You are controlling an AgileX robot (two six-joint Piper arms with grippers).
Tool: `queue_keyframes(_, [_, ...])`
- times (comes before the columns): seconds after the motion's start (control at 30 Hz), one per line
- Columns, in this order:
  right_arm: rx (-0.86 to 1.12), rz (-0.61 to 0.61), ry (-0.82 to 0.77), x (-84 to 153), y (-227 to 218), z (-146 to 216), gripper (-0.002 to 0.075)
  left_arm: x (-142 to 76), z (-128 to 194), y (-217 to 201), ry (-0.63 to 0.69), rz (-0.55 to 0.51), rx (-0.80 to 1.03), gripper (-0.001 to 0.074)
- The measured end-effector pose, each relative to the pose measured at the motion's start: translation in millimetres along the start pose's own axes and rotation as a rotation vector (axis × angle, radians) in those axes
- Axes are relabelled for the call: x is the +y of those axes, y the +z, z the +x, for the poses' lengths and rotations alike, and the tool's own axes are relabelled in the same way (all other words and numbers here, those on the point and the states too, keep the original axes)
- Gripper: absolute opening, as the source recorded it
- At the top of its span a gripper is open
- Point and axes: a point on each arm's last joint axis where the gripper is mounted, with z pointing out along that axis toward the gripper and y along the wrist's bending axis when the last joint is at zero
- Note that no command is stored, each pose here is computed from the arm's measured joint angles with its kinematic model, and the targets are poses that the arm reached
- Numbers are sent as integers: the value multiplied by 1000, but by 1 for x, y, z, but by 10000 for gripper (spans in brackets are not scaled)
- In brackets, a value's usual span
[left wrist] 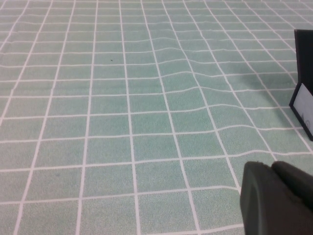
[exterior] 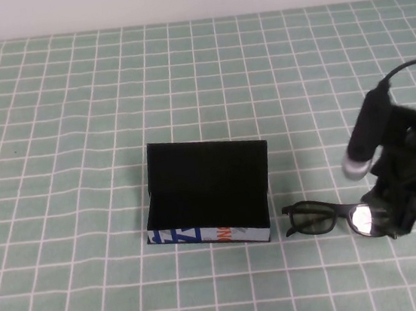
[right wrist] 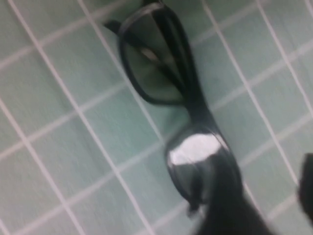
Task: Return glasses to glasses case
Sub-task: Pick up the glasses from the table
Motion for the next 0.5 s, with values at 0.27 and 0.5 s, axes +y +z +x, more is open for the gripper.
queue_keyframes(0.27, [22,-24,-135,18,29,-14,355,0,0,0,0,0,0,-4])
queue_keyframes(0.5, [99,-61,-190,20,56,-9,352,0,0,0,0,0,0,-4])
